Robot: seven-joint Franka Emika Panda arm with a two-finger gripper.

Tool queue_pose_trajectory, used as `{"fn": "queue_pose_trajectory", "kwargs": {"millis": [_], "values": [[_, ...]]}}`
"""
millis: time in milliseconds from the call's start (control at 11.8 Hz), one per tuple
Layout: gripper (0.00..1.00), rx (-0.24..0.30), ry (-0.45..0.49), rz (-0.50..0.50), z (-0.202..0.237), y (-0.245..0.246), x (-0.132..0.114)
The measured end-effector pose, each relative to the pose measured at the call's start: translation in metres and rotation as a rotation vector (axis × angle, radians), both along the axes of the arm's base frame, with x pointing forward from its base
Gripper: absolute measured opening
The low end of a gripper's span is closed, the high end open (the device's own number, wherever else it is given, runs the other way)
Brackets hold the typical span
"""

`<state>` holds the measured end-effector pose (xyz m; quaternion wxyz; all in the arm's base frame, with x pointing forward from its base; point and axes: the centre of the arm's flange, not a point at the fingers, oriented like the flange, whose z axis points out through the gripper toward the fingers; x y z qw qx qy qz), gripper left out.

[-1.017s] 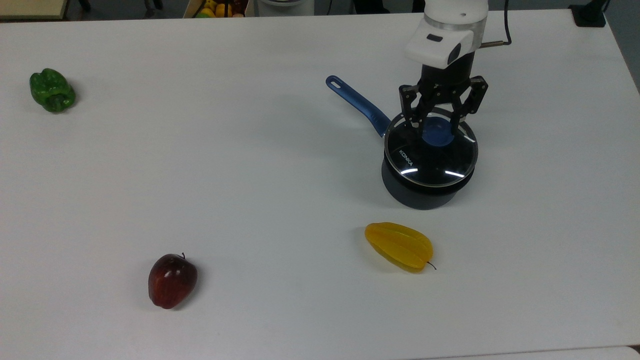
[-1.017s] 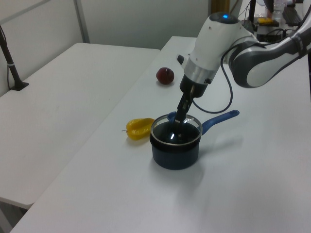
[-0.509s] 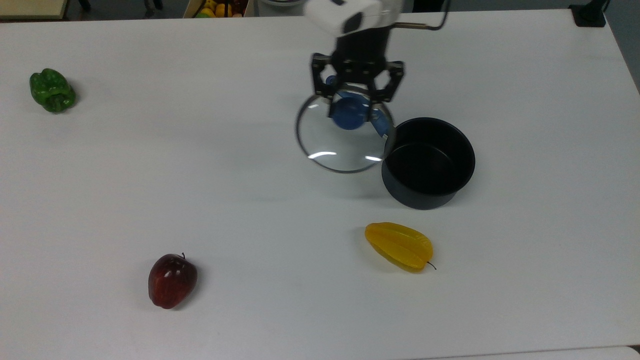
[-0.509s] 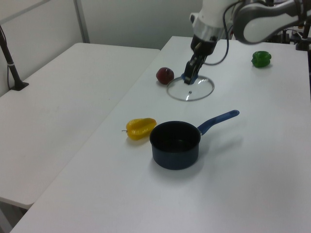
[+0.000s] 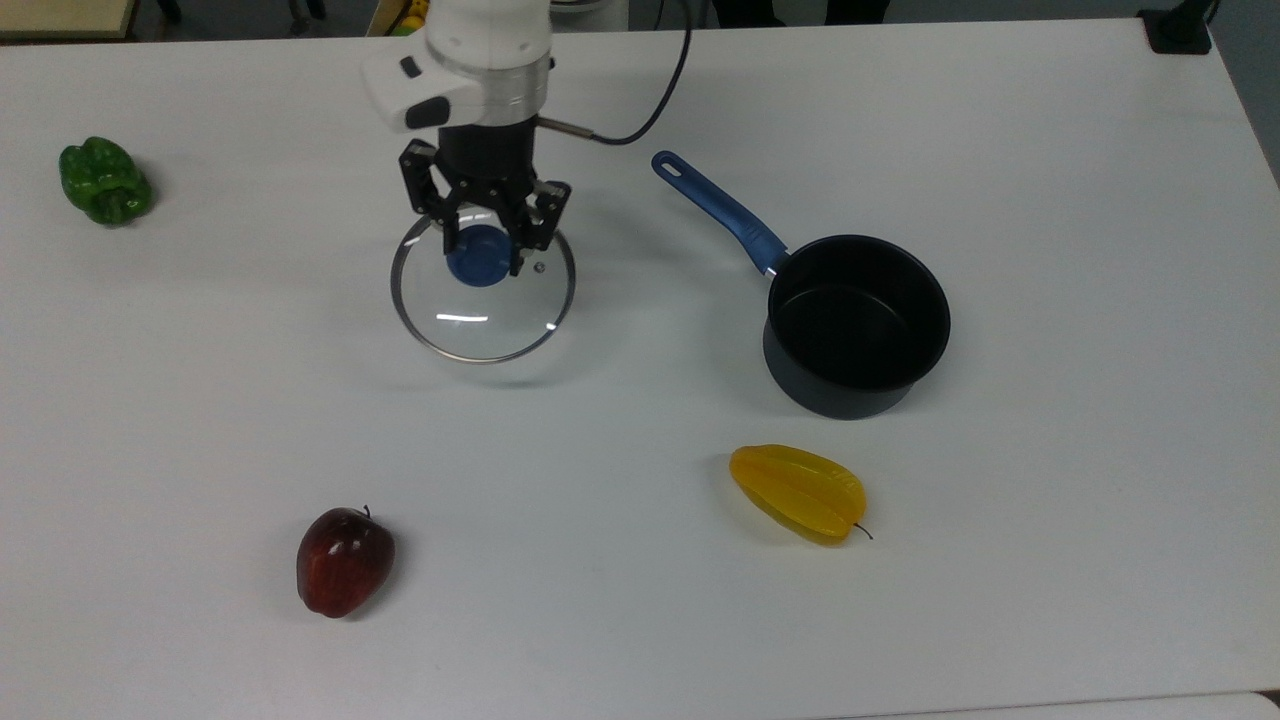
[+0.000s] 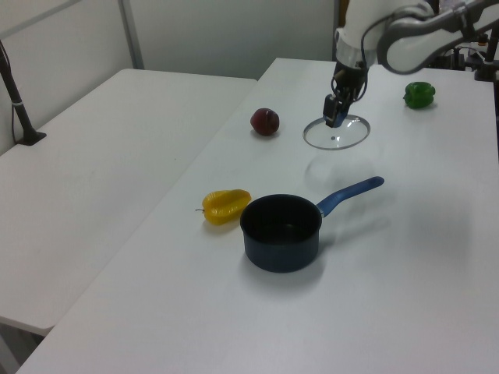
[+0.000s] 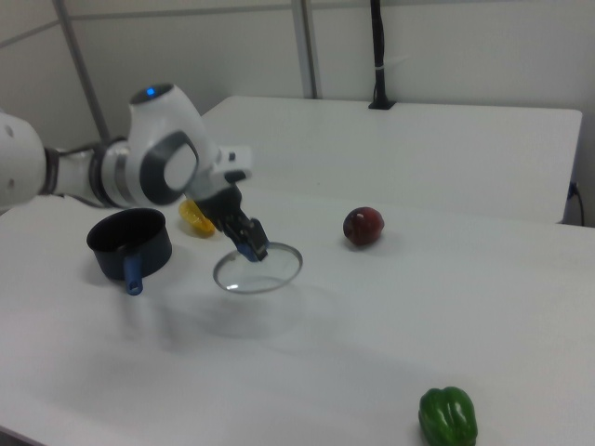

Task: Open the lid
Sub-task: 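Lift the glass lid off the saucepan and carry it beside the pan, then lower the lid onto the table and open the gripper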

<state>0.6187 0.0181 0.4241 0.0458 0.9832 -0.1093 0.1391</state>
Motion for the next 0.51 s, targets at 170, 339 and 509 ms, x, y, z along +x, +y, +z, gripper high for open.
{"fn": "queue_pose_trajectory", "kwargs": {"millis": [170,339,509], "values": [[0.61,0.018,-0.047,-0.005,-0.037,-0.015,-0.004],[0.61,0.032,-0.067,0.004,-0.065,-0.015,-0.002],[0.61,0.045,-0.09,0.014,-0.088,-0.013,0.003]]}}
